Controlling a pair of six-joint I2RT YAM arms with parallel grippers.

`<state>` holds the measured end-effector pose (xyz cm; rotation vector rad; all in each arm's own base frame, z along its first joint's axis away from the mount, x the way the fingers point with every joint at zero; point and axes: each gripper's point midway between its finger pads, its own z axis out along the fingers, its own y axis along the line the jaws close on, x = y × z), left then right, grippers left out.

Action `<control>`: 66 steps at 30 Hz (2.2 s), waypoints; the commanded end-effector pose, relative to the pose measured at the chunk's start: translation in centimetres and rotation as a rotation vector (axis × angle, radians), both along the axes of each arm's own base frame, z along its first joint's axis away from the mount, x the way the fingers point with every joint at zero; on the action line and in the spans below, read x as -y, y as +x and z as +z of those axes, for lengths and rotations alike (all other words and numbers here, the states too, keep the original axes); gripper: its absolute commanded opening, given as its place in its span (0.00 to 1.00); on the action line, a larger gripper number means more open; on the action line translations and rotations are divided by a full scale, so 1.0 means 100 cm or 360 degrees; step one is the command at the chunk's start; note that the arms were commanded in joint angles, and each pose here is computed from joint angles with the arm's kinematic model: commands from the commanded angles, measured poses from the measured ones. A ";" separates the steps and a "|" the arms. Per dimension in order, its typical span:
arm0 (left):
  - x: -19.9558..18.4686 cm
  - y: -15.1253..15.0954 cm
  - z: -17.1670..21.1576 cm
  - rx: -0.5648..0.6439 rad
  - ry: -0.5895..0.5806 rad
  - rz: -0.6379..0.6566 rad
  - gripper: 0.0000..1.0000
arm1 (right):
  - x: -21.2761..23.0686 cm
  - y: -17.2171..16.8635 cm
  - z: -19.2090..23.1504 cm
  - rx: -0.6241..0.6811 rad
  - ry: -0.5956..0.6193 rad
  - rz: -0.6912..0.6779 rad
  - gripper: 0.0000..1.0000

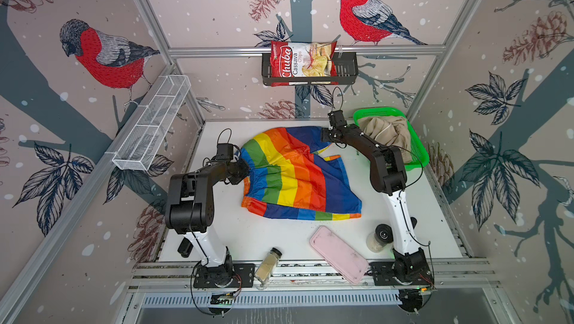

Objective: Fold and stack the shorts

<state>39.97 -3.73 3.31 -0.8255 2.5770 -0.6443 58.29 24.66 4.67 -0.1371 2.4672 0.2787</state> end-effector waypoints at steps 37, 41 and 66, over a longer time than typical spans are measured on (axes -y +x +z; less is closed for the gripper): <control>-0.041 -0.002 0.036 0.0035 0.0247 0.0135 0.63 | 0.042 -0.091 0.018 0.0071 -0.0059 -0.0185 0.56; -0.030 -0.014 0.060 0.0080 0.0354 0.0068 0.70 | 0.043 -0.094 0.000 -0.0001 -0.0069 -0.0184 0.64; 0.016 -0.105 -0.044 -0.0331 0.0489 -0.0244 0.00 | 0.101 -0.035 0.080 0.0270 -0.0068 -0.0368 0.00</control>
